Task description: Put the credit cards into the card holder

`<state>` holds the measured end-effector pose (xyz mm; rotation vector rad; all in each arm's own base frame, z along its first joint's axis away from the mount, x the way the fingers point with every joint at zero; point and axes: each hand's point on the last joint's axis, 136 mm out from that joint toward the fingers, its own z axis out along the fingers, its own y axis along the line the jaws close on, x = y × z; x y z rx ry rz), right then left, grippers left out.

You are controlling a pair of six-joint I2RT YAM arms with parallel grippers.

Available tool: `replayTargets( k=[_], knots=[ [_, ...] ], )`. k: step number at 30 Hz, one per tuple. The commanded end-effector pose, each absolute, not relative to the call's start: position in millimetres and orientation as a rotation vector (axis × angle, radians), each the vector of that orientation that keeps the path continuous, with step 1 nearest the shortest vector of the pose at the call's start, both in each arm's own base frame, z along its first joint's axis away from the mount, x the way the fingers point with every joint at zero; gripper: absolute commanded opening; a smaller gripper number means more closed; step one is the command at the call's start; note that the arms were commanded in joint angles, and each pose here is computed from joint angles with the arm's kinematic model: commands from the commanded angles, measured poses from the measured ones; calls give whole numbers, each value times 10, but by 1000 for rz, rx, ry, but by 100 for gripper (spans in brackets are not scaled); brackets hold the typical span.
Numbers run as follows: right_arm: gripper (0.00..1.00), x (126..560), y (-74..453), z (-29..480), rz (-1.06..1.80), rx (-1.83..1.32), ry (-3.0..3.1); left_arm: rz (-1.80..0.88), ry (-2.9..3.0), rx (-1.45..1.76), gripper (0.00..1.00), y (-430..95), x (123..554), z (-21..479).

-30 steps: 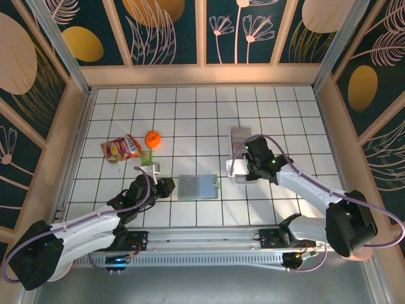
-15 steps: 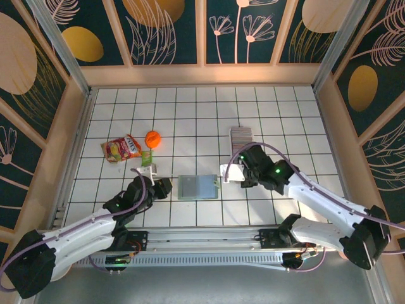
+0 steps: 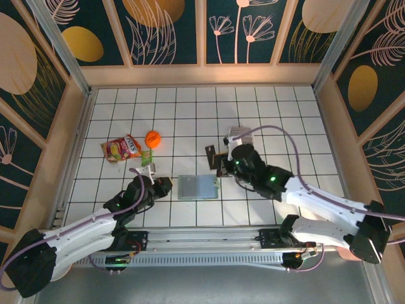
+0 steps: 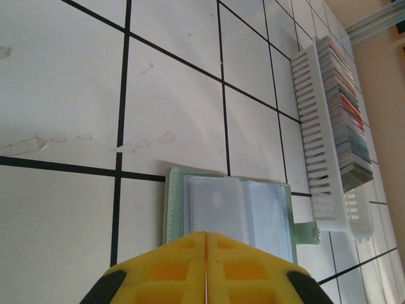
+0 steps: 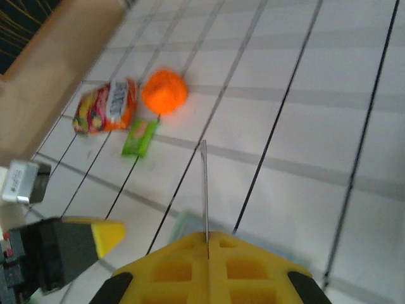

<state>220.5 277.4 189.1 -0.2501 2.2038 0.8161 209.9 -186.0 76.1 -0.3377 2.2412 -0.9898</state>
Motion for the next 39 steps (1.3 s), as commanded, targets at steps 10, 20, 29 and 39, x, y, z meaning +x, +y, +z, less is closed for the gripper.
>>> replayTargets(
  k=[10, 20, 29, 39],
  knots=[
    [0, 1864, 3126, 943, 998, 176, 2423, -1141, 2249, -322, 0, -2129, 2116, 857],
    [0, 1923, 3020, 791, 931, 249, 2408, -1045, 2305, -335, 0, -2057, 2125, 653],
    [0, 1944, 3098, 690, 909, 231, 2431, -1037, 2330, -334, 0, -2068, 2109, 587],
    [0, 1983, 3142, 718, 944, 245, 2399, -1020, 2350, -320, 0, -2077, 2084, 521]
  ],
)
